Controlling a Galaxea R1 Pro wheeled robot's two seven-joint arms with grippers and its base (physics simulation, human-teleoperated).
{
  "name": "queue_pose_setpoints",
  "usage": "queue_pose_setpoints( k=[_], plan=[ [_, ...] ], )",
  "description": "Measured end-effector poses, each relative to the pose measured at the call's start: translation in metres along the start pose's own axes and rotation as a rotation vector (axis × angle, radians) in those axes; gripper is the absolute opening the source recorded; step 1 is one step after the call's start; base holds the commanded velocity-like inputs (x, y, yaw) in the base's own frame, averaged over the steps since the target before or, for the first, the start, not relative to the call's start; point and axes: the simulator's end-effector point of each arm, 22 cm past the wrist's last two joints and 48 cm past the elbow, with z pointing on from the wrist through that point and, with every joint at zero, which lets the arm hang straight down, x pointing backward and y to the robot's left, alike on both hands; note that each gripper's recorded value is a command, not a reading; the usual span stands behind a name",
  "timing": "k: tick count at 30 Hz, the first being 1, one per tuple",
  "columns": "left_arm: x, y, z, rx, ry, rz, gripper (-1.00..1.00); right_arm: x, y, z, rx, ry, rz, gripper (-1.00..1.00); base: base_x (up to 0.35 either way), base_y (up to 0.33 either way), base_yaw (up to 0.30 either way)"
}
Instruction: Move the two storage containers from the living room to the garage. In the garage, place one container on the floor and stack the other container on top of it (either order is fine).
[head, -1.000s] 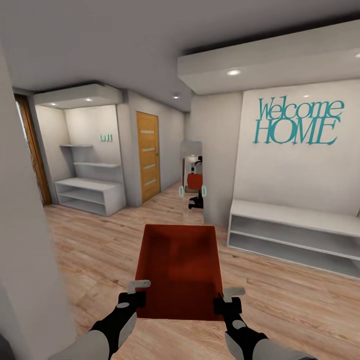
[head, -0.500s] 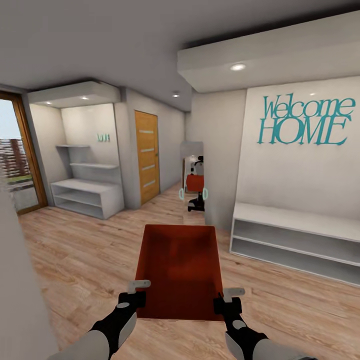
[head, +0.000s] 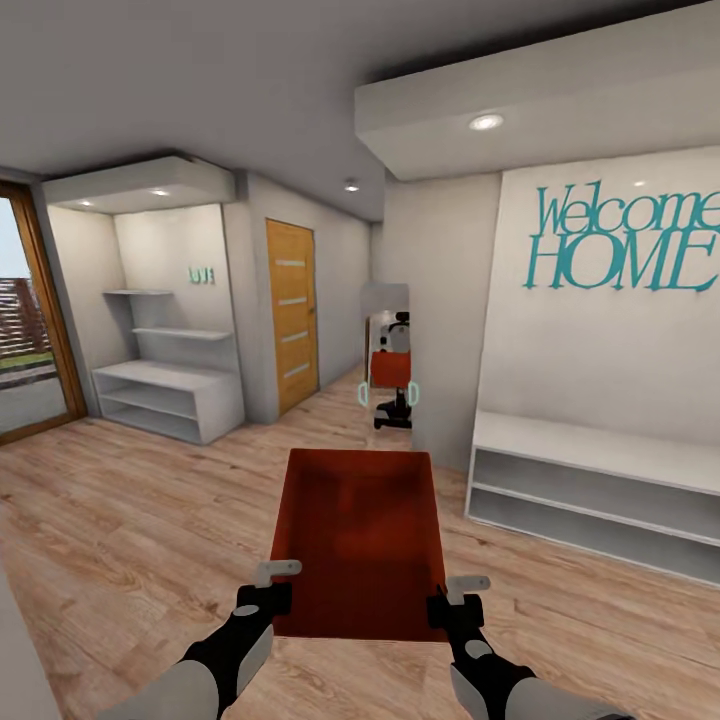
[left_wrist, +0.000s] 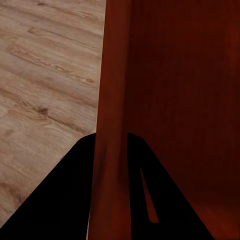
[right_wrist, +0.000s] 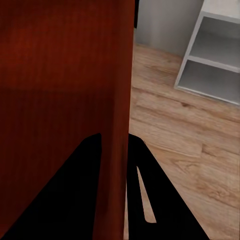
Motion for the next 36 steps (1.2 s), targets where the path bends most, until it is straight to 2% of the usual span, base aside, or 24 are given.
queue_pose_setpoints(
  k=[17,32,36],
  plan=[
    [0.0001,0.0000,0.0000,0.000,0.000,0.000,-1.00,0.0001,0.0000,0.0000,0.000,0.000,0.000,-1.00,0.322,0.000,0.007],
    [0.0000,0.0002,0.0000,0.000,0.000,0.000,-1.00,0.0000,0.0002,0.0000,0.000,0.000,0.000,-1.00,0.322,0.000,0.242],
    [0.0002,0.0000,0.0000,0.000,0.000,0.000,-1.00,0.0001,0.0000,0.0000,0.000,0.000,0.000,-1.00,0.322,0.000,0.081]
  ],
)
